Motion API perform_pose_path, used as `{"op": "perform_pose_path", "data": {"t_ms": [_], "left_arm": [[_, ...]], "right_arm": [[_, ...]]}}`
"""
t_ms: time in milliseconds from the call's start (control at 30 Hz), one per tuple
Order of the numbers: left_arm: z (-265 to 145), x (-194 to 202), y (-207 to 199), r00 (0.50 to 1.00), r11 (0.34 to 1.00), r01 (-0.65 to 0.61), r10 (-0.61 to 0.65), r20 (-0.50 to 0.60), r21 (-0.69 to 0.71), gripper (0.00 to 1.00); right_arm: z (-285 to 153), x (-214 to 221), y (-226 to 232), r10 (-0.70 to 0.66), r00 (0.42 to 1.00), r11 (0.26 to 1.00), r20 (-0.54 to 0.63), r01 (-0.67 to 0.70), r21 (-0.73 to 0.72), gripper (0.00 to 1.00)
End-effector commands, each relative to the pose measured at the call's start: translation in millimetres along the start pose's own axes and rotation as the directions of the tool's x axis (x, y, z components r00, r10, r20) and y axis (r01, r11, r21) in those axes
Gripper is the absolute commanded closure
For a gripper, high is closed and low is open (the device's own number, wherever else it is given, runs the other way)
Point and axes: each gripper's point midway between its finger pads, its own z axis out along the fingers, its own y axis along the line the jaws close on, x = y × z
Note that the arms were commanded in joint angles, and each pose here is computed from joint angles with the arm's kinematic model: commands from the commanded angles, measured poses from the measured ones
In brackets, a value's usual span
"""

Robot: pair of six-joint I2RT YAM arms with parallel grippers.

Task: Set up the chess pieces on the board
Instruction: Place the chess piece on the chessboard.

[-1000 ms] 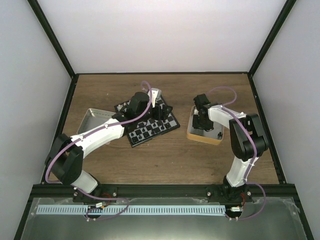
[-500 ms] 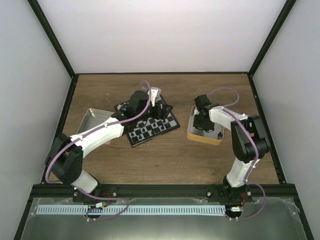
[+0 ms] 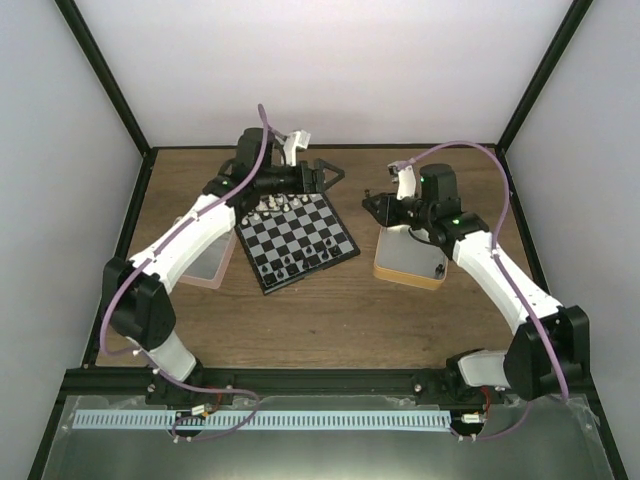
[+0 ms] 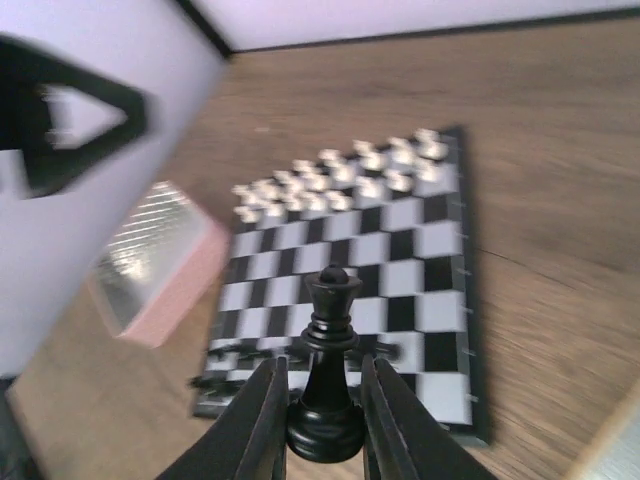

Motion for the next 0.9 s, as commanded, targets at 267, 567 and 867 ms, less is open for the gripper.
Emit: {"op": "perform_pose_path", "data": {"t_ms": [267, 567, 867], "left_arm": [[-5, 51, -42, 0.894, 0.916, 0.301, -0.173, -0.414, 0.266, 0.31], [0, 62, -40, 0.861, 0.887, 0.364, -0.204, -0.466, 0.284, 0.6], [10, 79, -19, 0.828, 0.895, 0.398, -0.255, -0.5, 0.202, 0.51]], "right_arm": [[-27, 12, 97, -0.303, 0.951, 0.819, 0.064, 0.294, -0.493, 0.91], [-20, 18, 97, -0.334, 0.942, 0.805, 0.029, 0.301, -0.511, 0.92], [-16, 16, 95, -0.35, 0.937, 0.806, 0.019, 0.311, -0.504, 0.92]]}}
